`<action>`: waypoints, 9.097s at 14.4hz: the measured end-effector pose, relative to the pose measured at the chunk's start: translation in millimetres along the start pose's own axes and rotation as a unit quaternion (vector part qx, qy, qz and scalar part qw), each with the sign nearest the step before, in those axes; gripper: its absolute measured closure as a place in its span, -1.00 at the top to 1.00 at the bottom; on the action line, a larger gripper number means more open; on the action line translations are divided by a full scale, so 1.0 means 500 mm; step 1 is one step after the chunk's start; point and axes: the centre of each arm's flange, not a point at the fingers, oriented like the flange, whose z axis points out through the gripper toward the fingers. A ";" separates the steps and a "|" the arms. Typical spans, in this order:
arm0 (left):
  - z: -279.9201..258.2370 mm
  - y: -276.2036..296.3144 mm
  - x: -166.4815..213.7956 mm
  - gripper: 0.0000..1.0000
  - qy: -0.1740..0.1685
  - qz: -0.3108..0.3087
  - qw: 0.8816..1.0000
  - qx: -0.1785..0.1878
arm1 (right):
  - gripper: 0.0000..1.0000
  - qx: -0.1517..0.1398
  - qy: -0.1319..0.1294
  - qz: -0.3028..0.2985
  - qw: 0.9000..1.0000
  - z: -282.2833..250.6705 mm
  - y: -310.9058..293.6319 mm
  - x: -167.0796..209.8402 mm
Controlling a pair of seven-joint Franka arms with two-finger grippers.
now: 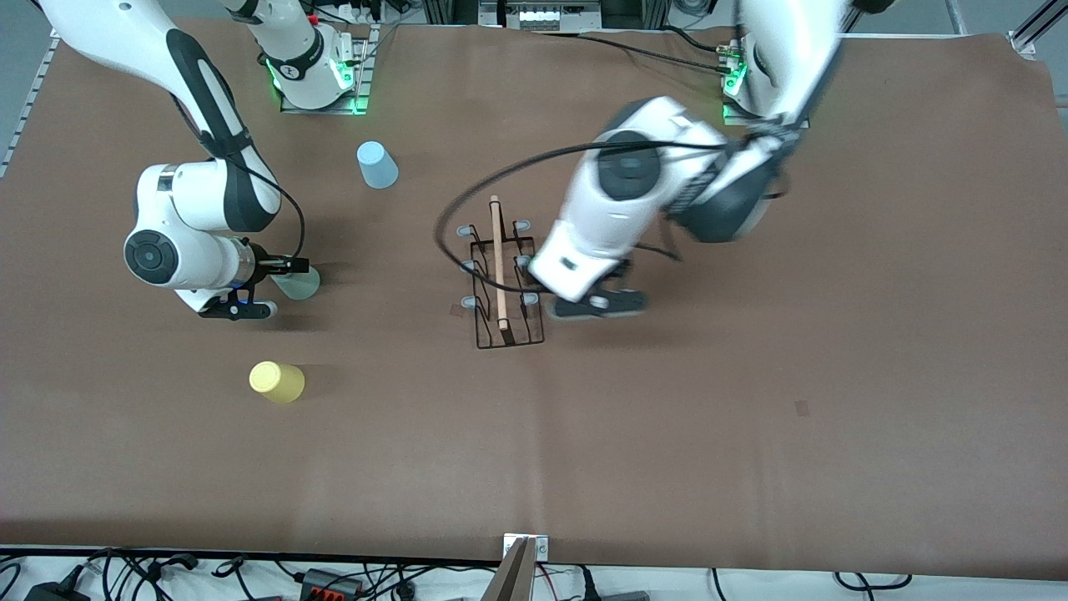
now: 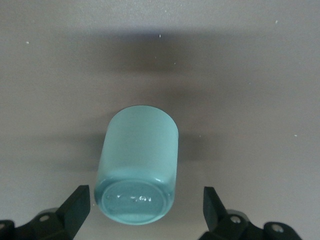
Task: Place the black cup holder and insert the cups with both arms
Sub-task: 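Lower the rack, open the left gripper while the right gripper grasps the teal cup, then lift the teal cup with the right gripper while the left gripper withdraws, then carry the teal cup to the rack and slide it onto a peg, then open the right gripper and move it to the yellow cup, then grasp the yellow cup with the right gripper and lift it, then carry the yellow cup to the rack and slide it onto a peg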
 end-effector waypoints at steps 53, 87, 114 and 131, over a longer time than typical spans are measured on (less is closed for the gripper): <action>-0.290 -0.644 0.024 1.00 0.042 0.037 0.997 0.051 | 0.28 0.031 -0.036 -0.109 0.993 -0.216 -0.705 -0.144; -0.299 -0.641 0.025 1.00 0.047 0.038 0.997 0.050 | 1.00 -0.008 0.161 -0.016 0.987 -0.181 -0.015 0.310; -0.299 -0.641 0.025 1.00 0.047 0.038 0.997 0.050 | 0.33 0.035 0.135 -0.099 0.985 -0.381 -0.431 0.200; -0.300 -0.643 0.026 1.00 0.047 0.036 0.997 0.050 | 0.33 0.033 0.085 -0.101 0.991 -0.339 -0.714 0.044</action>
